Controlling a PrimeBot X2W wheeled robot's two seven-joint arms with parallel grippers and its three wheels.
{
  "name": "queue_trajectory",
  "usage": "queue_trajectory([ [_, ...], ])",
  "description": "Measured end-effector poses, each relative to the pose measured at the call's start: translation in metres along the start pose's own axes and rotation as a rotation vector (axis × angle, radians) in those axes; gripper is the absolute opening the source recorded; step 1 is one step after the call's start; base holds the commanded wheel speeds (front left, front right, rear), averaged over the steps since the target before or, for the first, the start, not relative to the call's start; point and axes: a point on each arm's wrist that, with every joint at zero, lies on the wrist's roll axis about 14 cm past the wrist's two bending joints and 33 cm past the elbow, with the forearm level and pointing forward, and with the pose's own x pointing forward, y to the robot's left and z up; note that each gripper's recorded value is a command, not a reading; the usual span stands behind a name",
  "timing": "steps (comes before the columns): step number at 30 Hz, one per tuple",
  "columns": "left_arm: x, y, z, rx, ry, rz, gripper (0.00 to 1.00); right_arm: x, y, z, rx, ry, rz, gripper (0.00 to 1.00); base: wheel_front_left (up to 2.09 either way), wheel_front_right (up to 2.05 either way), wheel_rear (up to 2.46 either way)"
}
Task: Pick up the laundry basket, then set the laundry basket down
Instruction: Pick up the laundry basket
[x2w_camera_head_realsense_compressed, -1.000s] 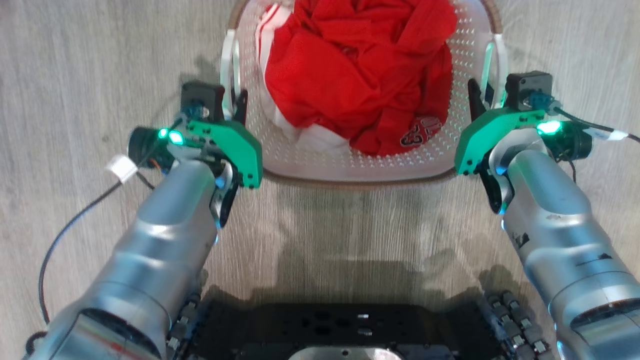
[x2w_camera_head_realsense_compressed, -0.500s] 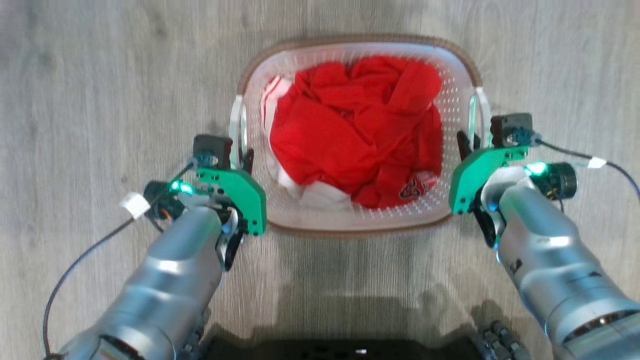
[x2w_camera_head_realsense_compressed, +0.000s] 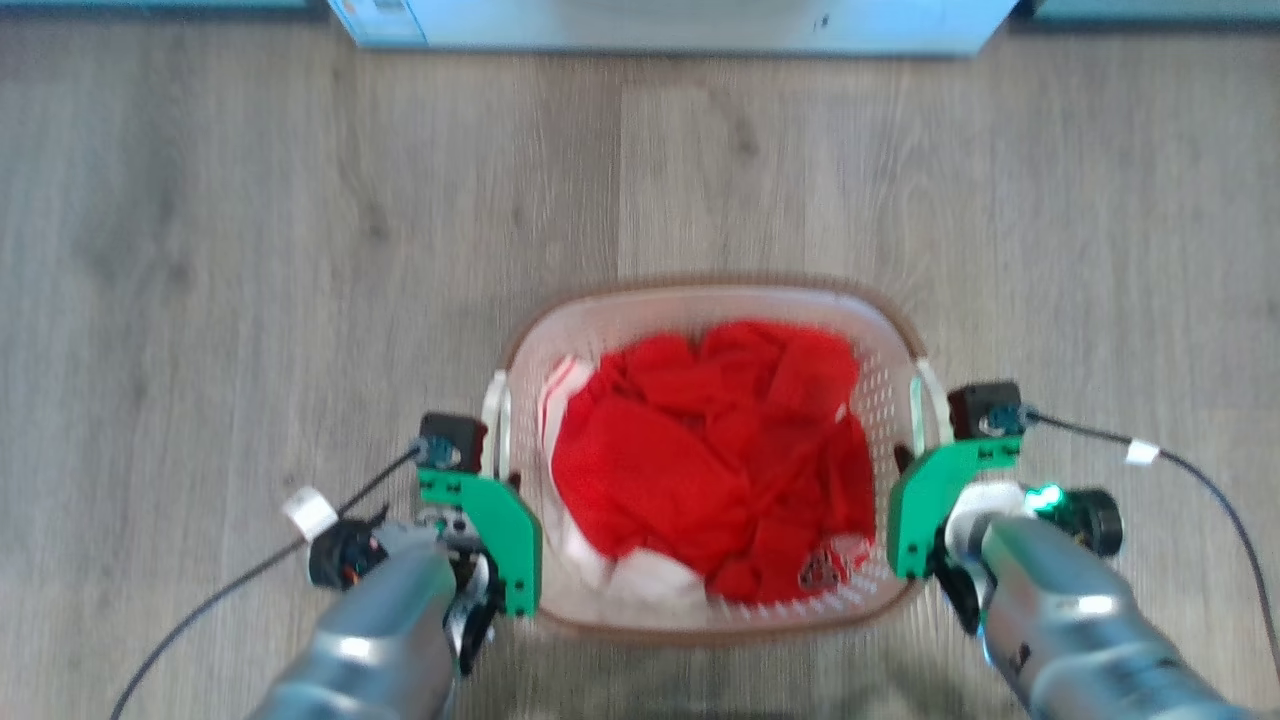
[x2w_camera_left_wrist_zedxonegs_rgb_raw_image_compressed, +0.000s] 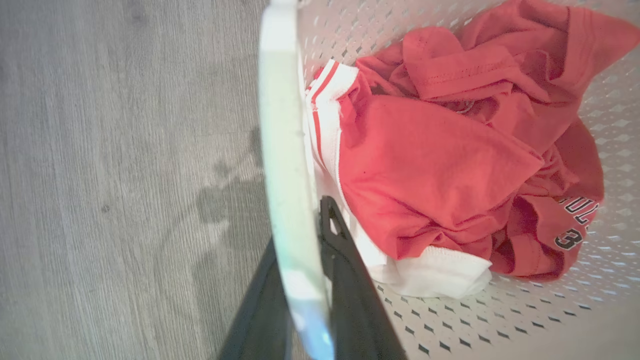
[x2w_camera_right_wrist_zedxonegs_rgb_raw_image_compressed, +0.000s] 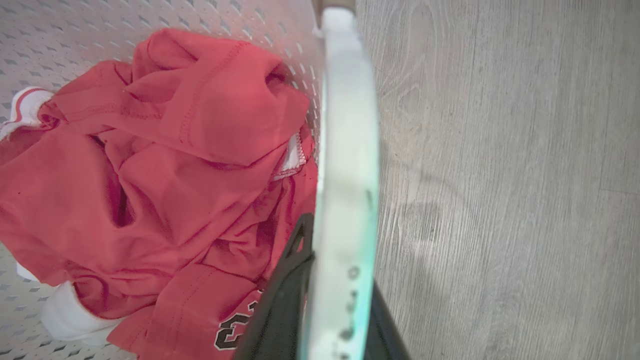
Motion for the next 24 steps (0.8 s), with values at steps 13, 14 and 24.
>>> queue_trajectory([
  [13, -0.061, -0.019, -0.037, 0.042, 0.0, 0.006, 0.0, -0.066, 0.025, -0.023, -0.014, 0.02, 0.015, 0.0, 0.0, 0.0, 0.0],
  [14, -0.064, -0.02, -0.038, 0.044, -0.006, 0.006, 0.0, -0.069, 0.026, -0.022, -0.018, 0.014, 0.016, 0.0, 0.0, 0.0, 0.0],
  [24, -0.081, -0.025, -0.042, 0.07, -0.054, 0.009, 0.0, -0.088, 0.035, -0.017, -0.039, -0.025, 0.024, 0.0, 0.0, 0.0, 0.0],
])
